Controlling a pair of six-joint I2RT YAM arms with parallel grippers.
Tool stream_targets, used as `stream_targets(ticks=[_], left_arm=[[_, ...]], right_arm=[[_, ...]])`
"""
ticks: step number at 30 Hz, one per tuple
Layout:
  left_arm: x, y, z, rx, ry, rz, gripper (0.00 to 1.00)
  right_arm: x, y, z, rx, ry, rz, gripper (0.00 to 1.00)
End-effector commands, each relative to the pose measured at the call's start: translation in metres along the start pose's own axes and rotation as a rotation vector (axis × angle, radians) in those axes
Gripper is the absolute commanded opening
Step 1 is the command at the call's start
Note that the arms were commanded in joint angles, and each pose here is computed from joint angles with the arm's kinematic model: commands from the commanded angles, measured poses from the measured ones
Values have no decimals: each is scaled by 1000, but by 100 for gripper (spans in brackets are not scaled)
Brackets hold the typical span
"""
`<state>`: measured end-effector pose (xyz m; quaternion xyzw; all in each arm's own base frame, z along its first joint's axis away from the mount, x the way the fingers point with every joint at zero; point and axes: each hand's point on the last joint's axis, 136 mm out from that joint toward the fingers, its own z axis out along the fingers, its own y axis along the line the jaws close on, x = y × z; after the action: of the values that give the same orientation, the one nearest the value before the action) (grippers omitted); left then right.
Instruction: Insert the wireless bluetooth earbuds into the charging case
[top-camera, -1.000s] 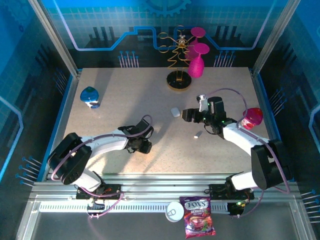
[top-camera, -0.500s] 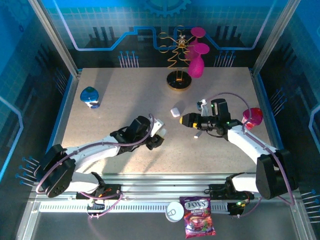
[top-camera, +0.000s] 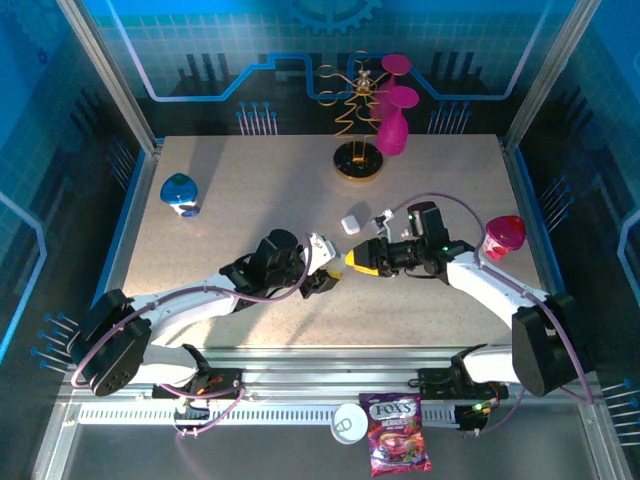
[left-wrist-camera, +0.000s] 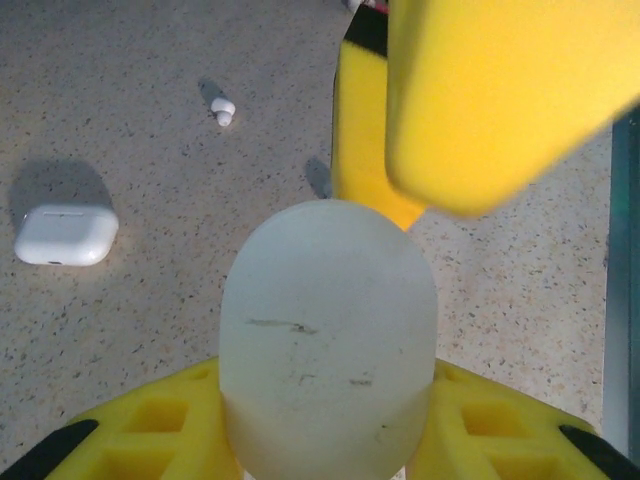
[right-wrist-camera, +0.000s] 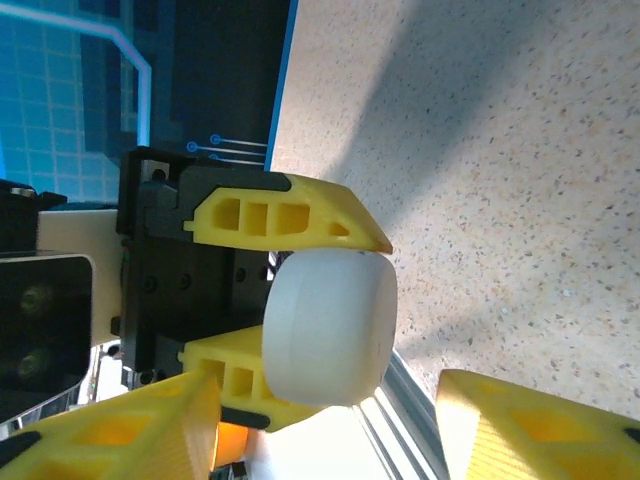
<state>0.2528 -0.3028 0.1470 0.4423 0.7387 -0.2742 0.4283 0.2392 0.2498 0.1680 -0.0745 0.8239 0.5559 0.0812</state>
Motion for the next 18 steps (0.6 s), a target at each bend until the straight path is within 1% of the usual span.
stream_targets(ticks=[1,5,6,8,11,12,14,16,18], left_arm=[[-15,-11,-7,43,-61,61,33],[-14,-13,-9,51,-59,69,33],[-14,-13,-9,49,-58,73,33],[-13,-12,-9,44,-60,80,33],[-16,-14,-12,43,-80,94,36],[-17,-14,-13,44,-89,97,39],[-22,-13,-16,33,-118,101,48],[-27,-11,-19,13,-152,104,63],[-35,-8,-25,-20,-215,108,75]], right_arm=[[7,0,9,-31,46,22,52],[8,-1,12,-32,57,27,44],[8,-2,12,-30,57,28,40],[6,-2,12,-27,52,25,30],[6,1,11,-33,49,19,23],[5,2,10,-38,46,17,22],[2,5,7,-47,35,11,21],[-1,11,2,-71,17,11,20],[-5,17,-3,-111,-5,18,20]])
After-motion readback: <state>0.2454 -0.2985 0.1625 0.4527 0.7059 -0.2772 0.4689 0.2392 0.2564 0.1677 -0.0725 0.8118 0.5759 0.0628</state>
